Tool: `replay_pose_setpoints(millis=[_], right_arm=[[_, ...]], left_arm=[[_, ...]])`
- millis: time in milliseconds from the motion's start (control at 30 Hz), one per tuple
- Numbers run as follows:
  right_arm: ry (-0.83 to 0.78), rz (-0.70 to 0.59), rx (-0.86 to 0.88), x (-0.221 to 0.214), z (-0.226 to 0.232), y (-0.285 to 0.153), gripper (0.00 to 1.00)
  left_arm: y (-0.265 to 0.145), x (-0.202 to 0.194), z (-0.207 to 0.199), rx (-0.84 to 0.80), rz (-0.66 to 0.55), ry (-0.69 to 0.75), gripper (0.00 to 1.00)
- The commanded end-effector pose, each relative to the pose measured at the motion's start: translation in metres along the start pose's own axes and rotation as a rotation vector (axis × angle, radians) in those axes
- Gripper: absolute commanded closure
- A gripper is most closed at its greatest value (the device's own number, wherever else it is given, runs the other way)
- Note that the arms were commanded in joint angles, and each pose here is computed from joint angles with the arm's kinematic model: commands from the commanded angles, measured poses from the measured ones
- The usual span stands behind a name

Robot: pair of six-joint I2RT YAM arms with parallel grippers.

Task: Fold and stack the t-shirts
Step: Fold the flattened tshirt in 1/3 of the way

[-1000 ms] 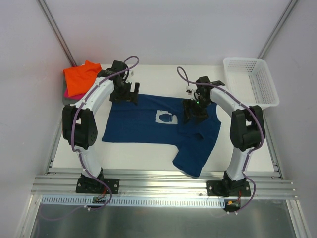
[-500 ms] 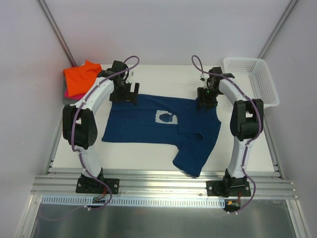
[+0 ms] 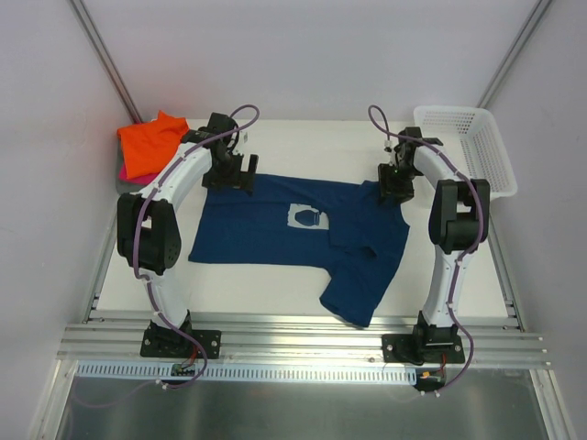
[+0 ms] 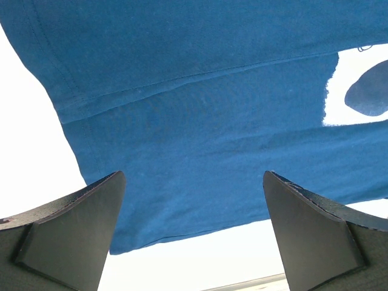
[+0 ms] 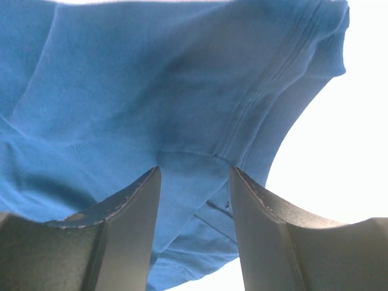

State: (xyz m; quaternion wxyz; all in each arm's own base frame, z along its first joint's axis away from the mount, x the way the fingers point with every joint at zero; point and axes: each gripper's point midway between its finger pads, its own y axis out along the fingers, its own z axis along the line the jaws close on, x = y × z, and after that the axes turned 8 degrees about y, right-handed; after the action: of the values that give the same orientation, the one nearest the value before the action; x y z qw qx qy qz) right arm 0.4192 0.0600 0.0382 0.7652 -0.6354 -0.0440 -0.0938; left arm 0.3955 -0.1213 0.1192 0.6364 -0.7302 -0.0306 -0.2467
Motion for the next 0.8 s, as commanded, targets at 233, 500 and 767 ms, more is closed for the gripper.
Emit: replay_pose_setpoints(millis=[233, 500, 767], right_arm=[[-0.018, -0.038, -0.028, 0.019, -0.009, -0.002, 0.46], [-0.021, -0.022, -0.043, 0.016, -0.014, 0.002, 0.46], [-0.036, -0.025, -0.033, 0.020, -0.016, 0.008, 0.98]], left_arm=[[-0.001, 0.001, 0.003, 0.019, 0.002, 0.011, 0.01], [-0.002, 0.000, 0.003, 0.022, 0.003, 0.014, 0.01], [-0.001, 0.001, 0.004, 0.027, 0.003, 0.017, 0.01]])
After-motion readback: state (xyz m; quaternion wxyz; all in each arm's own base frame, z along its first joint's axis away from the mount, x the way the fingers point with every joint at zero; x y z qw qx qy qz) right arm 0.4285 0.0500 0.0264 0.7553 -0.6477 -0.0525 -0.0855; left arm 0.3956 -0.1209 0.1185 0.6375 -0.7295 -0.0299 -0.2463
